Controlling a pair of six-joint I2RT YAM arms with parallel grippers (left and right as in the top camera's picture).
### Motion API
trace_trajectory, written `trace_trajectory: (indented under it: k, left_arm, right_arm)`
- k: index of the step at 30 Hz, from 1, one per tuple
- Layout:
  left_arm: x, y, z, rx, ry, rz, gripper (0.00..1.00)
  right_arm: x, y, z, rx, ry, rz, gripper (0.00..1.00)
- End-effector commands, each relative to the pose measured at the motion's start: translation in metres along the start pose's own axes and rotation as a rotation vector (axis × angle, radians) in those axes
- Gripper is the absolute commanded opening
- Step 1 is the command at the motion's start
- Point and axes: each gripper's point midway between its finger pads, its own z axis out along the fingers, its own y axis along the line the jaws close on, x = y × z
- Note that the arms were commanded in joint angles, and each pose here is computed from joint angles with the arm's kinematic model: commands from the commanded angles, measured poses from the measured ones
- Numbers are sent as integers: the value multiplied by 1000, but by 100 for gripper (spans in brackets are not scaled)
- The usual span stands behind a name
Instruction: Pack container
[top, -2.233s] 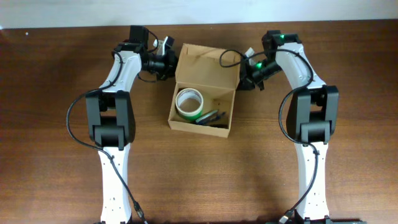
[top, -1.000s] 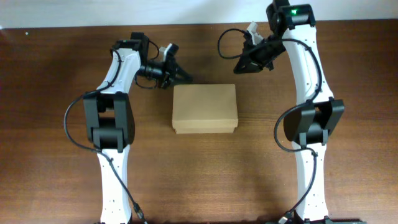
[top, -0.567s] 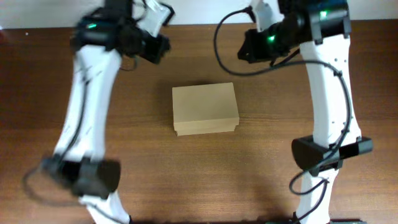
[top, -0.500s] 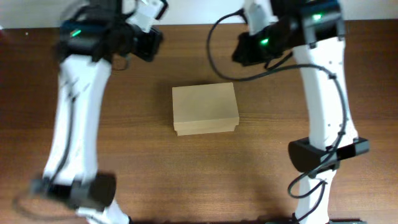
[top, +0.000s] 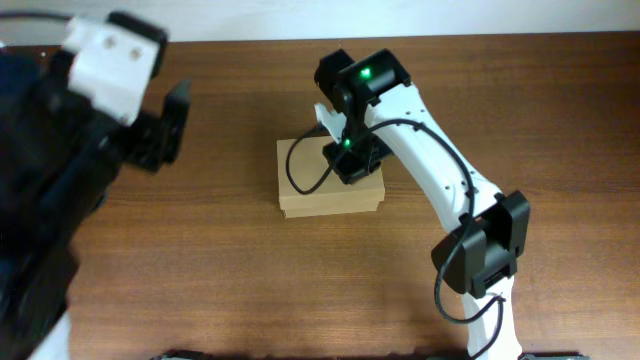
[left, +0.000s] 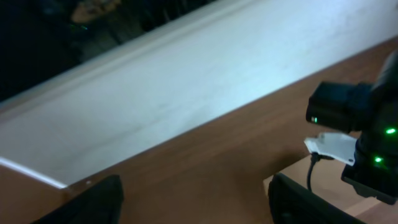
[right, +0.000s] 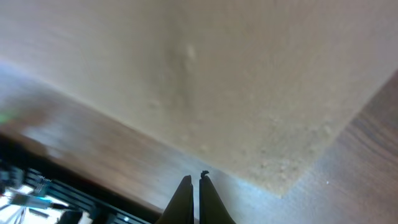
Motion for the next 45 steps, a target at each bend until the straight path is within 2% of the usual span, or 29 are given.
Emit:
trace_trajectory:
  k: [1,5,13,15,17,22,26,31,36,40,45]
  left_arm:
    - [1,8,-40,-68,-40,0,77]
    - [11,4,-75,-75,-58,0,80]
    - [32,-4,-103,-64,-29,0,87]
    - [32,-4,-104,-64,-27,0,95]
    - [31,-4,-104,-66,-34,0,99]
    - [14,2,-110,-92,-107,-20,100]
    - [8,21,-132,-199,-146,-55,100]
    - [14,38,-174,-330,-198,-95,100]
    - [36,49,-239,-471,-277,-131,99]
    - [67,48,-282,-548,-307,-167,100]
    - [114,43,-311,-603,-285,-241,100]
  right_arm:
    - [6,-11,21,39,52,-20,4]
    - [10,-14,47,37,88,-21,4]
    - [19,-16,74,29,132,-14,4]
    - [17,-15,62,30,111,-17,4]
    - [14,-13,34,43,54,-24,4]
    - [12,-15,-87,151,-246,-16,6]
    - [34,-27,-178,261,-515,56,18]
    - [99,-58,-256,414,-752,240,26]
    - [188,-81,-318,522,-988,436,32]
    - [261,-93,-346,594,-1152,607,33]
    - [344,-102,-347,657,-1280,769,33]
